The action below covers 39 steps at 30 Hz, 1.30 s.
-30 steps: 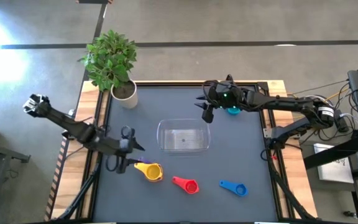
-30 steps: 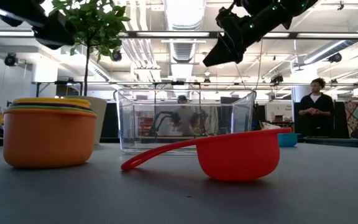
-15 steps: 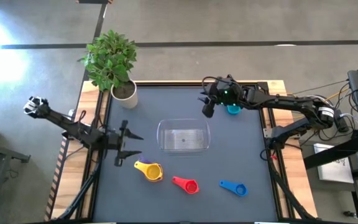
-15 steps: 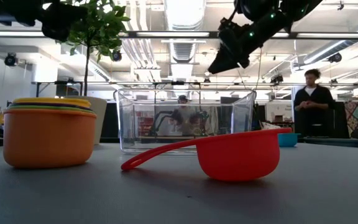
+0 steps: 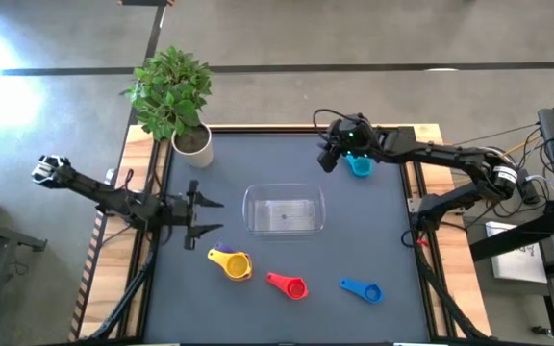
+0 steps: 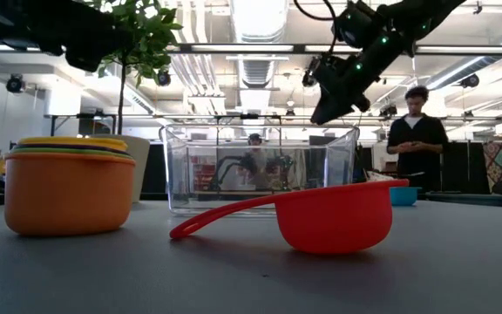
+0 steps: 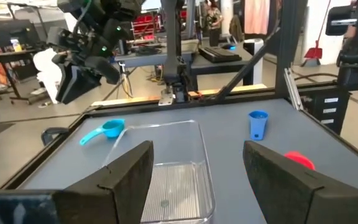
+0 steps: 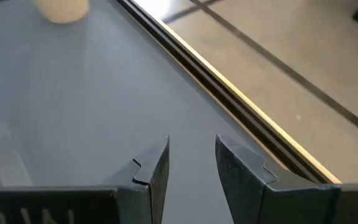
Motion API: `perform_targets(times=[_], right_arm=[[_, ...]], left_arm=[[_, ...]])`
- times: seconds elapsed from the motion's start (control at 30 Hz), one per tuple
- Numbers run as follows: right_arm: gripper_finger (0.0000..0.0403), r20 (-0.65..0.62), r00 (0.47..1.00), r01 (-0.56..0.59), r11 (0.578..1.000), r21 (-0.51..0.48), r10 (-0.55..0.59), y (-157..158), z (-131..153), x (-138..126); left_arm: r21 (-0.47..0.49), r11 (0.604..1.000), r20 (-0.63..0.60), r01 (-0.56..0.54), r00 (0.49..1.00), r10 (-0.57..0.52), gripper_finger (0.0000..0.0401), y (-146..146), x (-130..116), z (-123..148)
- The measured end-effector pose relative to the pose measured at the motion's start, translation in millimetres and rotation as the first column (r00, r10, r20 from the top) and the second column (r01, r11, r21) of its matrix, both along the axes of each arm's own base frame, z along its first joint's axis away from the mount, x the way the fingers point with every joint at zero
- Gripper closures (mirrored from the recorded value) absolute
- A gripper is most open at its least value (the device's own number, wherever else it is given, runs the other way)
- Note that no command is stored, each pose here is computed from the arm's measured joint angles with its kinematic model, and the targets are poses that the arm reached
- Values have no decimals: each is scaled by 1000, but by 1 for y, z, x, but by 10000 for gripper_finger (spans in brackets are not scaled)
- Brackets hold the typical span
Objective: Nest measuring cups in basket
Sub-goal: Stack the light blue measuring cup on top of the yellow measuring cup
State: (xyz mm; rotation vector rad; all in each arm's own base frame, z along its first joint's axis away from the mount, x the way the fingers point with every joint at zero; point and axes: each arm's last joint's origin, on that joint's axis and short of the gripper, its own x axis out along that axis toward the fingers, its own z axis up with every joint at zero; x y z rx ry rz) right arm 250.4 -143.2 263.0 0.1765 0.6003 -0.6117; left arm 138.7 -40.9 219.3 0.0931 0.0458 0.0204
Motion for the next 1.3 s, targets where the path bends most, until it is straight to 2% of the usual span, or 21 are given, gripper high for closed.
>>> perform_targets(times=[0.4, 0.67, 0.77, 0.9, 1.3], right_arm=[[284, -84, 989, 129, 986, 103, -120, -17, -11, -18], [284, -178, 974, 170, 969, 181, -138, -35, -36, -17], [284, -228, 964, 189, 956, 226, -136, -46, -46, -15], [284, -265, 955, 200, 951, 237, -134, -59, -54, -8], [284, -404, 911, 214, 935, 282, -86, -91, -62, 13]], left_arm=[[-26, 1000, -56, -3, 998, 1, 170, 0, 1, -18], [-44, 999, -58, -5, 998, 2, 170, 0, 1, -19], [-44, 999, -58, -5, 998, 3, 170, 0, 1, -19], [-43, 999, -59, -5, 998, 2, 170, 0, 1, -19], [-41, 999, -66, -5, 998, 3, 170, 0, 1, -20]])
